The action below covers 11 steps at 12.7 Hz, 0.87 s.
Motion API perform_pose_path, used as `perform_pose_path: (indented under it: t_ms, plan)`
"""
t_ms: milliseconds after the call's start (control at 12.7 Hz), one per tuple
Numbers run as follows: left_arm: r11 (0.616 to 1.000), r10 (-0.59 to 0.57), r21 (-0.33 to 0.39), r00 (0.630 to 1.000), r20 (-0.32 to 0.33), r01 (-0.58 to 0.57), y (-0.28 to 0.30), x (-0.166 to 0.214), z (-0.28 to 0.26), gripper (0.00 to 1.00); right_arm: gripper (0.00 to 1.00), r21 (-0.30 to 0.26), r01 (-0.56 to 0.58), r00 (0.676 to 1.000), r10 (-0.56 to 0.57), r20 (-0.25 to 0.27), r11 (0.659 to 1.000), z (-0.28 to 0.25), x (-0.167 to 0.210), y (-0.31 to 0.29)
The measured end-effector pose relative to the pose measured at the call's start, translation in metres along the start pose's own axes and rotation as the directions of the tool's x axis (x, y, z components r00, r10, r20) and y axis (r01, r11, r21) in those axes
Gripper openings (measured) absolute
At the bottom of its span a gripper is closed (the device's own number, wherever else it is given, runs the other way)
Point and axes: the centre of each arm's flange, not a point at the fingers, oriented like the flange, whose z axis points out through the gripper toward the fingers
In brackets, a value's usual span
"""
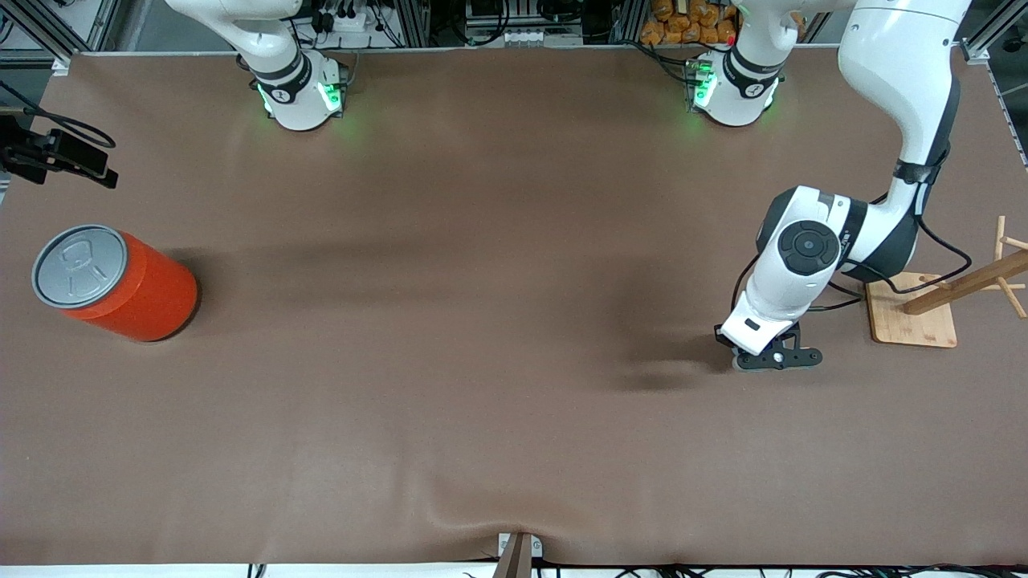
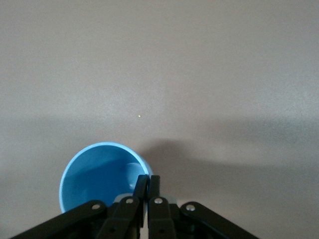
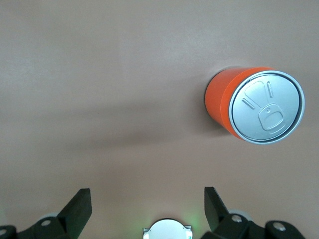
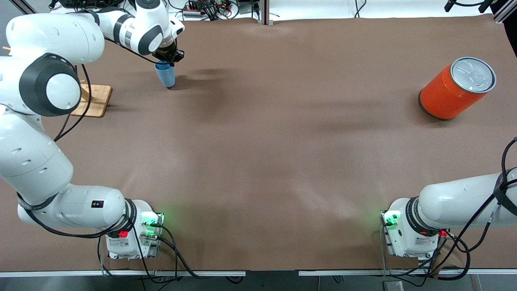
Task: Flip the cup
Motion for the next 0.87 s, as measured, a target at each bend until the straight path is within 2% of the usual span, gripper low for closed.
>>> perform_pose_path:
  t_ms: [79, 157, 708, 787, 865]
  plan:
    - [1.0, 0.0, 0.0, 1.0, 0.001, 0.0, 0.0, 0.0, 0.0, 0.06, 1.0, 0.0, 0.0, 1.0, 0.0, 0.0, 1.0, 0.0, 0.0, 0.0]
    - [1.0, 0.0, 0.0, 1.0, 0.001, 0.0, 0.0, 0.0, 0.0, 0.14, 1.0, 0.0, 0.0, 1.0, 0.0, 0.0, 1.0, 0.0, 0.0, 0.0]
    - [1.0, -0.012, 0.015, 1.0, 0.009, 0.012, -0.003, 0.004, -0.015, 0.91, 1.0, 0.0, 0.0, 1.0, 0.0, 0.0, 1.0, 0.0, 0.0, 0.0]
    - [0.999, -0.025, 0.022, 1.0, 0.015, 0.025, -0.004, 0.008, -0.03, 1.0, 1.0, 0.0, -0.001, 1.0, 0.001, 0.0, 1.0, 0.0, 0.0, 0.0]
    - [0.999, -0.042, 0.026, 0.999, 0.021, 0.042, -0.006, 0.013, -0.051, 1.0, 1.0, 0.0, -0.001, 1.0, 0.001, 0.0, 1.0, 0.0, 0.0, 0.0]
